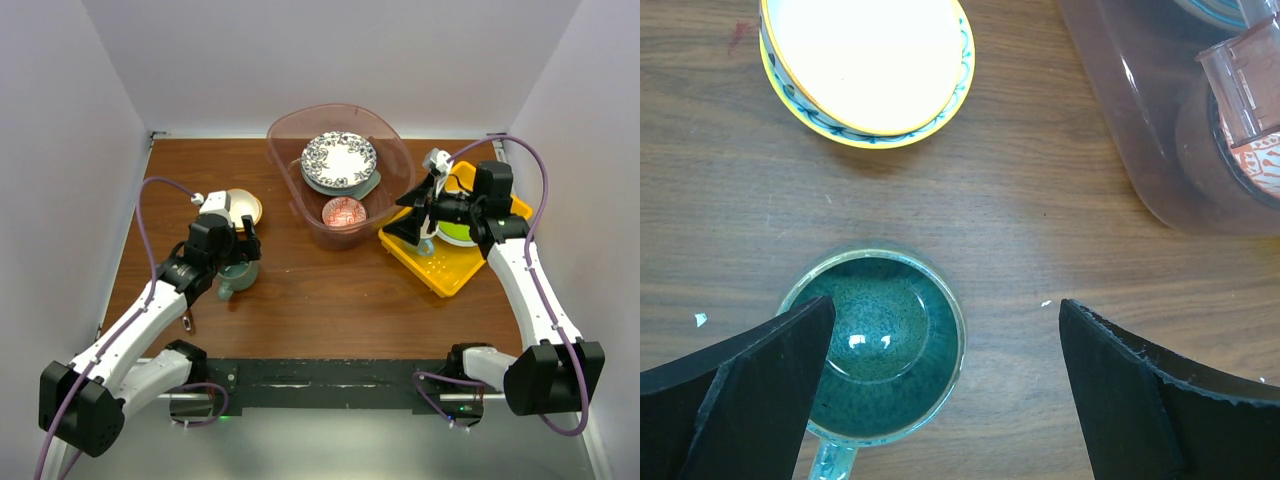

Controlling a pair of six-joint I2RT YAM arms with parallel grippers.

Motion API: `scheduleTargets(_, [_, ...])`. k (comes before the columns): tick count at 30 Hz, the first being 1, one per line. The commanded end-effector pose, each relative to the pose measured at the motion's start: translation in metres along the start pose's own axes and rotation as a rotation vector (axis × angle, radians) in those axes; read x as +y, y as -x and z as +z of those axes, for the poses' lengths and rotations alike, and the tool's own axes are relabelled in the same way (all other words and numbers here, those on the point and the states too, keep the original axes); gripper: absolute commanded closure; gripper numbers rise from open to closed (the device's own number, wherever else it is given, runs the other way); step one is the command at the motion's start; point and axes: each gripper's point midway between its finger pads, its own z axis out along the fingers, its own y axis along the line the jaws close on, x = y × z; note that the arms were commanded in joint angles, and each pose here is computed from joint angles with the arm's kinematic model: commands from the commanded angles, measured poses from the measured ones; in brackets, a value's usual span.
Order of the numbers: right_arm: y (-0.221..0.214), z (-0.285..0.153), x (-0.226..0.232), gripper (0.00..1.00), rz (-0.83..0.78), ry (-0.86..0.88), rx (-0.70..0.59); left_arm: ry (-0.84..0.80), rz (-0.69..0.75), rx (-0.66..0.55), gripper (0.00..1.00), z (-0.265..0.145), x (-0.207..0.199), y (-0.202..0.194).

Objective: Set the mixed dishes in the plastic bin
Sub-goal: Pick up the bowl from the center of the board.

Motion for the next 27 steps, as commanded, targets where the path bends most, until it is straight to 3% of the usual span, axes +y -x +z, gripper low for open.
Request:
scheduleTargets(1, [0.0101, -0.0021, 0.0043, 0.02, -0.040, 0.024, -0.018, -0.005, 0.006, -0.039, 0.01, -0.0008, 0.0005, 0.0105])
scheduleTargets(27, [0.0111, -0.0023, 0.0049, 0.02, -0.043, 0.025, -0.020, 0.003, 0.011, -0.033, 0.01, 0.0003, 0.0023, 0.0093])
